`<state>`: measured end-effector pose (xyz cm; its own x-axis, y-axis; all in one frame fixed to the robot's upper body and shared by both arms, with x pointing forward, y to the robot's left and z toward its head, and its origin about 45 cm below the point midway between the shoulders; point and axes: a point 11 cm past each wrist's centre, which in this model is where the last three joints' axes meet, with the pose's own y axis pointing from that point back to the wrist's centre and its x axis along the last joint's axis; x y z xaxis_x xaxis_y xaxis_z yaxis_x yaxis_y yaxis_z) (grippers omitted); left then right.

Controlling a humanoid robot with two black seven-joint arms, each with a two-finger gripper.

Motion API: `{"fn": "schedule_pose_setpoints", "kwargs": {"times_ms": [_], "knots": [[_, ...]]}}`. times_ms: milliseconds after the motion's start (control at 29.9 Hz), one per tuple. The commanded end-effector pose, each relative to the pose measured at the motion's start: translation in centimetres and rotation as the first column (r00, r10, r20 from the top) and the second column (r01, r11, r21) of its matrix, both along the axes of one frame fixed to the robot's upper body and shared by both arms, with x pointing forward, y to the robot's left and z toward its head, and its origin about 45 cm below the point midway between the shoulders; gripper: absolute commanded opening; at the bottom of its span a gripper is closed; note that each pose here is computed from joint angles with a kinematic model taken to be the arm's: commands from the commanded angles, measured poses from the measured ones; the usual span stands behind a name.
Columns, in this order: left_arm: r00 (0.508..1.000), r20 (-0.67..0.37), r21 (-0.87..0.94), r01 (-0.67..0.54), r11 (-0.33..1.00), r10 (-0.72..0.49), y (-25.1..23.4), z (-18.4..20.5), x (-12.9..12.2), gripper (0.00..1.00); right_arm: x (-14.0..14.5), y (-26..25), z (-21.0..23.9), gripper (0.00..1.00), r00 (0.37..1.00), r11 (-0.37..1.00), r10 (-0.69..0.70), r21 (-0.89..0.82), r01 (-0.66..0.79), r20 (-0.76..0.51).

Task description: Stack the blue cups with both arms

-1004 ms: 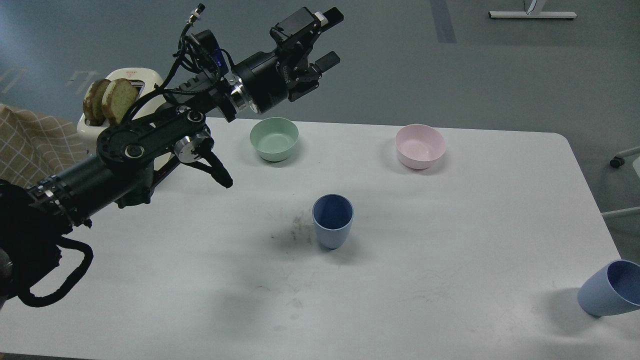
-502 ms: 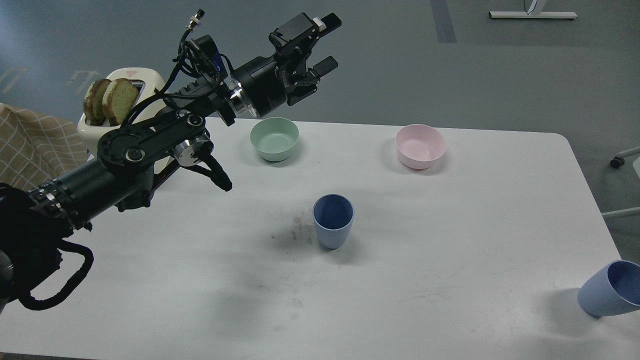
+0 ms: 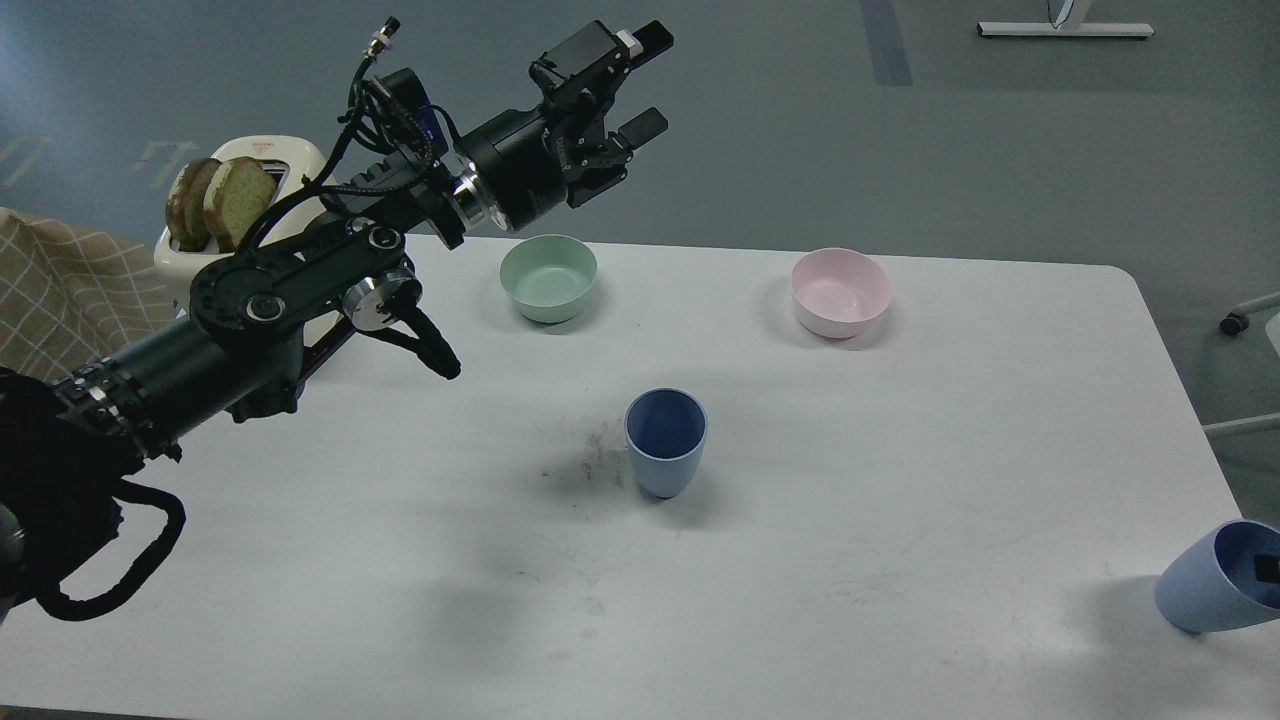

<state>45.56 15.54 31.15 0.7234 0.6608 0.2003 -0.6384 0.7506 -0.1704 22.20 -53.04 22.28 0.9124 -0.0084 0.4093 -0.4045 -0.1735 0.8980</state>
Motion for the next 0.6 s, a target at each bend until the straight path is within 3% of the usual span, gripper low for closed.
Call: {"fn": "schedule_pose_setpoints", "kwargs": {"times_ms": [0, 134, 301, 569], "knots": [[1.0, 0.001, 0.0, -0.002, 1.0, 0.002, 0.13, 0.05, 0.03, 0.98, -0.15, -0.16, -0.48, 0.65, 1.0, 1.0, -0.004, -0.003, 0.004, -0.012], [1.0, -0.013, -0.001, -0.007, 1.0, 0.007, 0.33, -0.62, -0.14, 0.98, -0.22, -0.04, -0.76, 0.31, 1.0, 1.0, -0.002, 0.0, 0.002, -0.019], [1.0, -0.016, -0.001, -0.008, 1.0, 0.008, 0.45, -0.71, -0.16, 0.98, -0.47, 0.01, -0.97, 0.04, 1.0, 1.0, -0.002, 0.003, 0.002, -0.027], [1.0, -0.019, -0.004, -0.007, 1.0, 0.007, 0.49, -0.78, -0.19, 0.98, -0.61, -0.03, -0.7, 0.0, 1.0, 1.0, -0.004, 0.003, 0.004, -0.021]]}}
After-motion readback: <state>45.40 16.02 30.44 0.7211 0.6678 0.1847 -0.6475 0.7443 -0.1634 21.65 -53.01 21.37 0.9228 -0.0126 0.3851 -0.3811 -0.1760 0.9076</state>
